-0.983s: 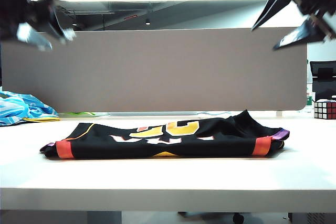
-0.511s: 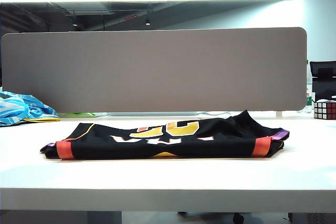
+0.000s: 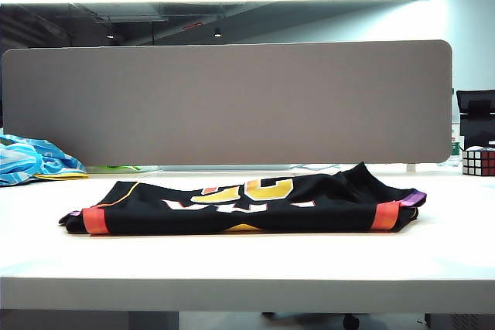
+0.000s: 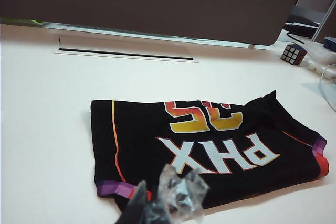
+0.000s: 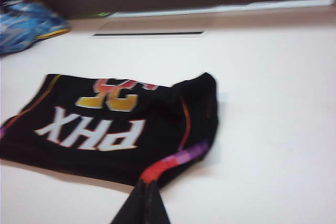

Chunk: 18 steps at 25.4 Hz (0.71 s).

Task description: Fold the bottom side of the basketball jersey horizontally towards the center, about one-third of the way, and then fold the bottom of the basketball jersey up towards the top, creating a neat rectangle.

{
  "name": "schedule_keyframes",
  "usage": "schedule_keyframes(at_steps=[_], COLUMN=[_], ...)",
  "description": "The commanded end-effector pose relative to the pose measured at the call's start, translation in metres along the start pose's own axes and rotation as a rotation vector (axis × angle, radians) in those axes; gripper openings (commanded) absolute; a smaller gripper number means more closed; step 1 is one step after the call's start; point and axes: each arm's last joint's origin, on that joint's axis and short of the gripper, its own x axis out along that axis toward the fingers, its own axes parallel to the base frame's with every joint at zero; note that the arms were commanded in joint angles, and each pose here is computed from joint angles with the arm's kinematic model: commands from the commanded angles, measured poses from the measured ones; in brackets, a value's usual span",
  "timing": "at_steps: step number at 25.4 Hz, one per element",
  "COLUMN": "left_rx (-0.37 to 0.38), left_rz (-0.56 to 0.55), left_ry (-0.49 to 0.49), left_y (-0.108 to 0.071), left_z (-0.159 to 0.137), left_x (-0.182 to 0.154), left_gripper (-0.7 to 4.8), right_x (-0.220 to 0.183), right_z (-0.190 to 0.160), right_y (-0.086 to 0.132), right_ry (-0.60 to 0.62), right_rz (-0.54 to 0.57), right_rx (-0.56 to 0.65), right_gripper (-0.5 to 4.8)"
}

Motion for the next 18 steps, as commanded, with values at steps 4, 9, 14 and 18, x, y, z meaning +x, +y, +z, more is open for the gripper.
schedule_keyframes(at_steps=[4, 9, 14, 18], left_rx=[0.028, 0.031, 0.062, 0.133], left_rz=[-0.024, -0.006, 0.075, 0.180], left_ry=[-0.109, -0.192, -0.214, -0.242], left_y=[0.003, 0.008, 0.013, 0.015], left_z=[-0.014, -0.027, -0.036, -0.034], left_x=[0.003, 0.009, 0.012, 0.011], left_gripper=[-0.06, -0.06, -0.06, -0.06], right_x=[0.002, 0.008, 0.015, 0.019], right_z=[-0.037, -0.056, -0.065, -0.071], right_y=[-0.007, -0.013, -0.016, -0.019], right_ry=[-0.103, -0.143, -0.203, -0.239], right_rz=[-0.059, -0.135, -0.134, -0.154], right_rx=[-0.030, -0.067, -0.109, -0.118], right_gripper=[-0.01, -0.01, -0.01, -0.01])
